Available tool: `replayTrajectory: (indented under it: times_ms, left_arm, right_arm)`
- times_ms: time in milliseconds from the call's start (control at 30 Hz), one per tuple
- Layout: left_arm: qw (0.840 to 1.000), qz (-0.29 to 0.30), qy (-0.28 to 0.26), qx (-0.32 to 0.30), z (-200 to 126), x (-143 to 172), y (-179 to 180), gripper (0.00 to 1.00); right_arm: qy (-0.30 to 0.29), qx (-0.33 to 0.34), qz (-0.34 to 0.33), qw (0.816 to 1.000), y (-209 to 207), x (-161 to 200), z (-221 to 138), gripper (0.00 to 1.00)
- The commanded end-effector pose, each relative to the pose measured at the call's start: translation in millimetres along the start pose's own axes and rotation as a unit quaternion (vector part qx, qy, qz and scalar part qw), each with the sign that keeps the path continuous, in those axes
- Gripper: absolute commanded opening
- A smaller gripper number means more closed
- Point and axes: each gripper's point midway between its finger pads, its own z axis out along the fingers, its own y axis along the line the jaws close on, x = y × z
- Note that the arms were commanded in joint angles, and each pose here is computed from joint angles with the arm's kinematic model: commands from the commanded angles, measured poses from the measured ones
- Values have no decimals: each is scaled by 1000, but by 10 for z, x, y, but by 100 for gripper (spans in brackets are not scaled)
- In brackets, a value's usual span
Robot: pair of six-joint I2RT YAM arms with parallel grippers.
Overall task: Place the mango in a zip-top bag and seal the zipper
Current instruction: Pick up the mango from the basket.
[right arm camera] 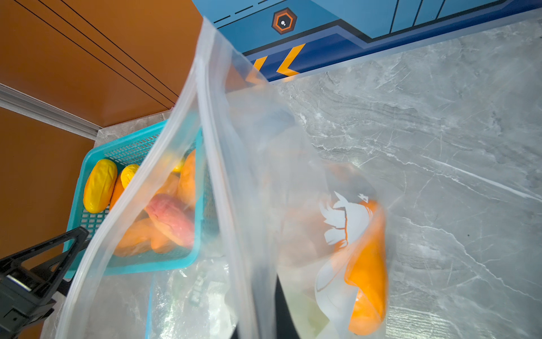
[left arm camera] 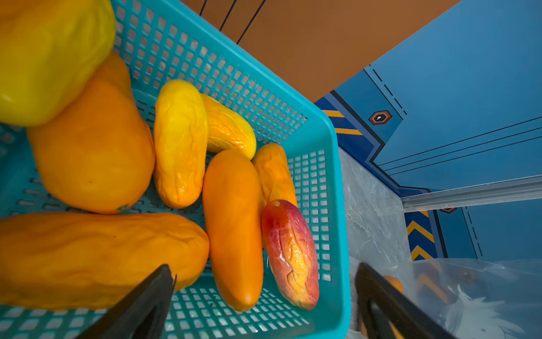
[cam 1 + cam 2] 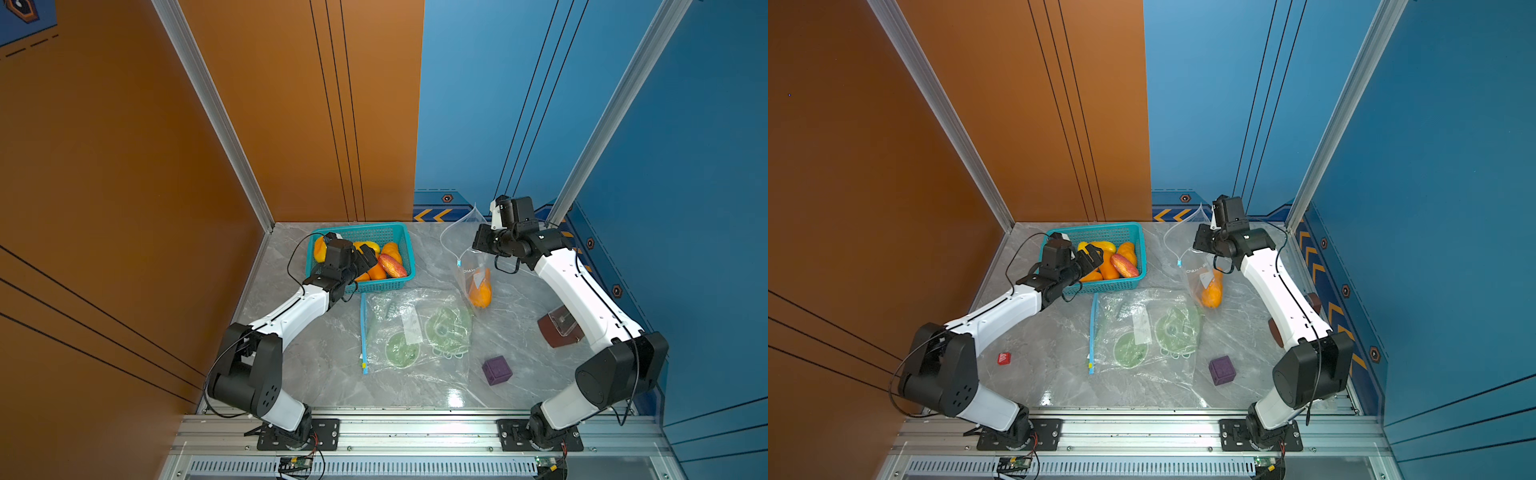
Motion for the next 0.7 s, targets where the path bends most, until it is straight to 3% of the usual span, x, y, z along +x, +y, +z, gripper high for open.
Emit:
replayTrajectory:
  times_ms: [0, 200, 533, 667]
  left_arm:
    - [998, -43, 25, 44, 110, 33, -301, 99]
    - [996, -60, 50, 44, 357, 153, -387, 94]
    - [994, -65, 82, -30, 508, 333, -246, 87]
    - [992, -70, 96, -30, 582, 406, -245, 78]
  right_arm:
    - [-10, 4, -8, 1000, 30, -67, -25, 0]
    - [-8, 6, -8, 1000, 30, -47, -21, 0]
    - [-5, -4, -18, 1000, 93, -50, 1, 0]
    - [0, -6, -49, 999, 196, -15, 30, 0]
